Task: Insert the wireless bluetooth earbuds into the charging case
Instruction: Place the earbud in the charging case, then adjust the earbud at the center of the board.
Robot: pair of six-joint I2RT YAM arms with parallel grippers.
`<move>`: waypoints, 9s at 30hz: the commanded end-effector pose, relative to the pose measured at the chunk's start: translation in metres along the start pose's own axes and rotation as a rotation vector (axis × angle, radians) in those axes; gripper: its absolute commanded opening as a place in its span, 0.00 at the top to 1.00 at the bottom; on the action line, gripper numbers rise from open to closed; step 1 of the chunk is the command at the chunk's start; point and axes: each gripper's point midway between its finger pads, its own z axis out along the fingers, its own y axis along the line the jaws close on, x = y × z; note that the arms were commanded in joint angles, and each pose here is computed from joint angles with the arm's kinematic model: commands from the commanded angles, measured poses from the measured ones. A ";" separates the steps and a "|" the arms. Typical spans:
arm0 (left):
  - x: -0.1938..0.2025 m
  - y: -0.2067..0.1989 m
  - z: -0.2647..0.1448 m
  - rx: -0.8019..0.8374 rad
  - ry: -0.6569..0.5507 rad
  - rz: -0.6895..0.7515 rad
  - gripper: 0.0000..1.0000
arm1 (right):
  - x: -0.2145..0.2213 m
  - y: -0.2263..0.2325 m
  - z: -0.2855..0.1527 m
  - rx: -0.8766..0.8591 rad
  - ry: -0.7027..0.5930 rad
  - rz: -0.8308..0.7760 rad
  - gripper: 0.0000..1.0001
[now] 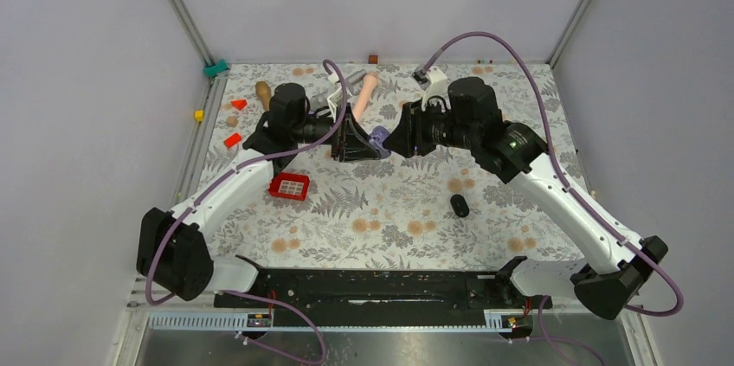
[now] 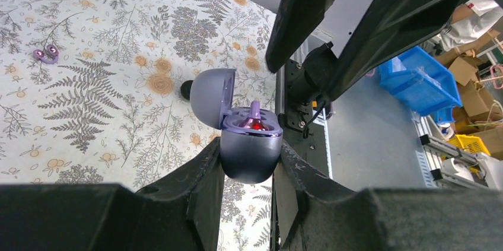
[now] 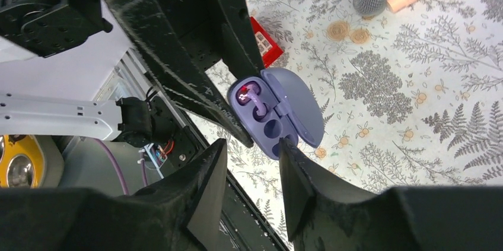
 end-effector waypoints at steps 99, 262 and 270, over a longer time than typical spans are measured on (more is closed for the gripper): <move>0.037 -0.039 -0.091 -0.154 0.072 0.422 0.82 | 0.133 -0.198 0.131 0.475 0.863 -0.179 0.70; 0.036 -0.040 -0.095 -0.142 0.053 0.419 0.81 | 0.191 -0.174 0.164 0.247 0.887 0.459 0.75; 0.036 -0.040 -0.095 -0.140 0.053 0.417 0.81 | 0.190 -0.177 0.166 0.264 0.883 0.463 0.76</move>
